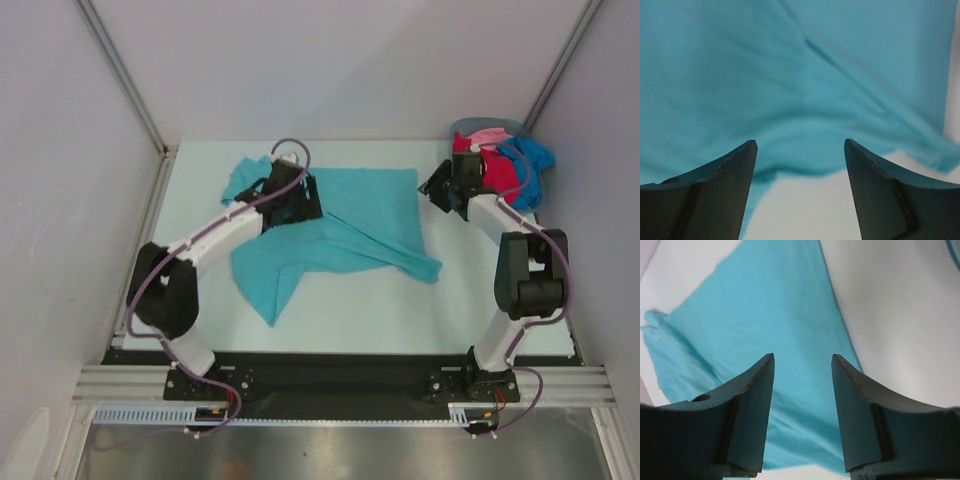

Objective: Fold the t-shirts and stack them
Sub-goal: Flatten the tshirt out

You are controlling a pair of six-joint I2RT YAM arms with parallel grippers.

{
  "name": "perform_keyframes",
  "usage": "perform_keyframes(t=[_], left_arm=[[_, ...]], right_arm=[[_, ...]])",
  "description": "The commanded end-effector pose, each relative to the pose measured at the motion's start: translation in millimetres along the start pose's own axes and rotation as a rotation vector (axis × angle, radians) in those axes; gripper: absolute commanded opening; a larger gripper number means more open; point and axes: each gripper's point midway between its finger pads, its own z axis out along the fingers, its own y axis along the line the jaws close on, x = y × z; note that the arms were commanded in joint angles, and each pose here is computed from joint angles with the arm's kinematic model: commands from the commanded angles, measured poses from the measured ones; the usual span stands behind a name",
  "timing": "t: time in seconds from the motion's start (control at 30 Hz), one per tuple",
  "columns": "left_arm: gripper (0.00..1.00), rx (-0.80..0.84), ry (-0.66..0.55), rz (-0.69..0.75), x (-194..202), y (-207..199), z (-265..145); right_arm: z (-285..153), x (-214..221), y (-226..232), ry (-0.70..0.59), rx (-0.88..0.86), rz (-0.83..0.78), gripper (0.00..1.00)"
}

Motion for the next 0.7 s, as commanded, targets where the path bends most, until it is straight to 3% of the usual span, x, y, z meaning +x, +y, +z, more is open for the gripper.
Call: perform_keyframes(t=[0.0, 0.07, 0.23, 0.53, 0.67], left_arm=[[0.79, 0.053, -0.057, -0.014, -67, 6, 27], [0.80, 0.091, -0.085, -0.060, -95, 18, 39], [0.83, 0.241, -0.110, -0.144, -129, 45, 72], [0.86, 0.252, -0.195, -0.276, -174, 160, 102], [0.90, 0.260, -0.247, -0.226, -199, 177, 101]], right_arm=[[19, -26, 11, -0.028, -0.071, 0.054, 0.54], [23, -46, 16, -0.089, -0.146, 0.071, 0.54], [51, -59, 6, -0.094, -0.299, 0.052, 0.54], [87, -73, -17, -0.049, -0.409, 0.050, 0.54], [113, -62, -22, -0.013, -0.438, 0.050, 0.55]])
